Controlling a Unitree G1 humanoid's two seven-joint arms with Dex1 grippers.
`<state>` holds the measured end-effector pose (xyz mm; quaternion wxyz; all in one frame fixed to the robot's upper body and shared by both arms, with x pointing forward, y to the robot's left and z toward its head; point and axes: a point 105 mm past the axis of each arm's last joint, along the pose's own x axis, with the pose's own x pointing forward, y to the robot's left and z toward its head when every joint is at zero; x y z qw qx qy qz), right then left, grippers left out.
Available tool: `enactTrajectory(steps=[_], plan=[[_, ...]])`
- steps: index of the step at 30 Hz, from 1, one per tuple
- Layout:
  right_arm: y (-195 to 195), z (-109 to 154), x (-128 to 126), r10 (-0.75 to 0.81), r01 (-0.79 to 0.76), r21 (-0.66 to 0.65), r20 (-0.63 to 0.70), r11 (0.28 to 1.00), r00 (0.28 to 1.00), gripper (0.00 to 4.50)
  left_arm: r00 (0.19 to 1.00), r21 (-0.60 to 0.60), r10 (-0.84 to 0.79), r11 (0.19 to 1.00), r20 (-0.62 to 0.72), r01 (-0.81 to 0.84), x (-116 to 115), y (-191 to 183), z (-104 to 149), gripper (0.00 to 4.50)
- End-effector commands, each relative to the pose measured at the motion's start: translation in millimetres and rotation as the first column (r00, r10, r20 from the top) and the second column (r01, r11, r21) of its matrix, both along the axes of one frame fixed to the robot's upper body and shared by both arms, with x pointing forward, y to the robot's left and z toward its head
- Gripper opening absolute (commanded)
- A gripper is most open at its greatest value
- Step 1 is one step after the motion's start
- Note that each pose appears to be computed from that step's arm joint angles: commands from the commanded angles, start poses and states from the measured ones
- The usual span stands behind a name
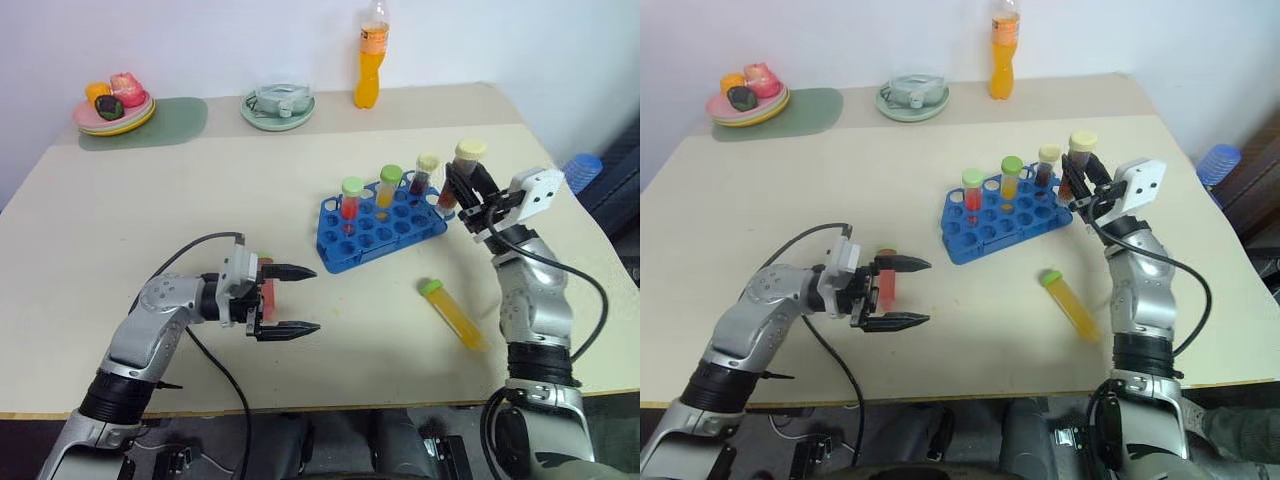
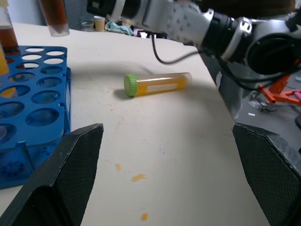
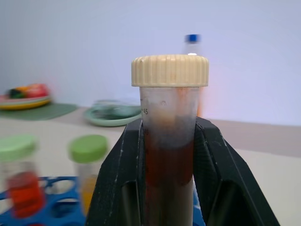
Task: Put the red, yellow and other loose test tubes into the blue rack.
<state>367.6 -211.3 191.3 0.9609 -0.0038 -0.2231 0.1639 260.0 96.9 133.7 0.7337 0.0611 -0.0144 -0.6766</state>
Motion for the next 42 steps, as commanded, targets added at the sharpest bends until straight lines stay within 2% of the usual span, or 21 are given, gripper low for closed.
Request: enactTrajectory(steps=[1,8,17,32,42], plan=[[1.2,8.0,-0.7,-0.022,0.023,-0.008,0.082,1.000,0.996,0.75,0.999,-0.011,0.010,1.000,0.054,-0.010,3.7,2.9,10.4,4.50],[13.0,-11.5,14.0,-0.005,0.005,0.001,0.053,1.000,0.999,0.75,0.998,-0.015,0.019,1.000,0.054,-0.018,2.4,3.0,9.0,4.50],[19.0,-16.7,26.7,0.016,-0.016,-0.006,0.038,1.000,0.999,0.75,0.998,-0.016,0.039,0.999,0.056,-0.038,0.3,3.7,8.6,4.50],[30.8,-24.7,23.1,0.066,-0.066,-0.007,0.024,0.998,0.998,0.75,0.997,-0.018,0.059,0.998,0.052,-0.058,-3.2,3.5,10.6,4.50],[18.6,-26.2,21.7,0.026,-0.026,-0.004,0.017,1.000,1.000,0.75,0.997,-0.021,0.056,0.998,0.049,-0.055,-3.1,1.5,10.6,4.50]])
